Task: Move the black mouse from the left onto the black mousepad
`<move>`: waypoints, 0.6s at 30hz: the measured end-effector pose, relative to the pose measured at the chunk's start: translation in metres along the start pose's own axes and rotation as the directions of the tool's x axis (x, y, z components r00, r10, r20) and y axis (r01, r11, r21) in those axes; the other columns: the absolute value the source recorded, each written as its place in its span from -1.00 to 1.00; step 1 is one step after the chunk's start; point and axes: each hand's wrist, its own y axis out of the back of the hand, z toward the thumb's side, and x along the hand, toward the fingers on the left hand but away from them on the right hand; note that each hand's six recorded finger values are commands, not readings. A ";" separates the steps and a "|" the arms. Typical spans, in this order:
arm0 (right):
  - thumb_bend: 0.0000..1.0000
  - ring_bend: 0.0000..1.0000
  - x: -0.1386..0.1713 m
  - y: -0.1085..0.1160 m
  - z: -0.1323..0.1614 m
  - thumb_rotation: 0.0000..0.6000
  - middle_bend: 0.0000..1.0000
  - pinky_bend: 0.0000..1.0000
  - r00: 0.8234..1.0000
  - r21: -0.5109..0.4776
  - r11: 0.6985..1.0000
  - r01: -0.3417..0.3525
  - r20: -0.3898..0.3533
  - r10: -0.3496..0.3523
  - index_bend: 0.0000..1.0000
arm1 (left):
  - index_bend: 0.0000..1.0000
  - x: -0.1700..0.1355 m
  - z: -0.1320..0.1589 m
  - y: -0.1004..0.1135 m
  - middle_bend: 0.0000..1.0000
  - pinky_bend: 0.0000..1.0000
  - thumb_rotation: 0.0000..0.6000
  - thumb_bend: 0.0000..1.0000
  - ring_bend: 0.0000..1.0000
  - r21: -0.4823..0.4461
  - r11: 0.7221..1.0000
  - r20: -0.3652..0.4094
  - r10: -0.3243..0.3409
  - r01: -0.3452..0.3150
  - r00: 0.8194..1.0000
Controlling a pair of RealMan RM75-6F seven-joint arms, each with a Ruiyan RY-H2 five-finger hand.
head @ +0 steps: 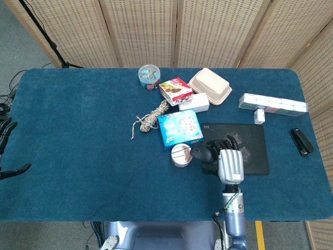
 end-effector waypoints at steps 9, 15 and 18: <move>-0.78 -0.29 -0.036 0.001 -0.052 1.00 0.06 -0.68 0.978 0.057 0.998 0.003 0.208 -0.015 -0.25 | -1.00 0.002 -0.001 0.000 -1.00 -1.00 1.00 -0.79 -1.00 -0.005 1.000 -0.004 -0.007 0.007 1.000; -0.78 -0.28 -0.041 -0.015 -0.068 1.00 0.06 -0.68 0.935 0.053 0.998 -0.039 0.354 0.017 -0.25 | -1.00 0.002 -0.002 0.001 -1.00 -1.00 1.00 -0.79 -1.00 -0.014 1.000 -0.003 -0.012 0.012 1.000; -0.78 -0.28 -0.037 -0.022 -0.069 1.00 0.06 -0.68 0.916 0.050 0.998 -0.046 0.402 0.022 -0.25 | -1.00 0.001 -0.002 0.002 -1.00 -1.00 1.00 -0.79 -1.00 -0.023 1.000 -0.002 -0.011 0.011 1.000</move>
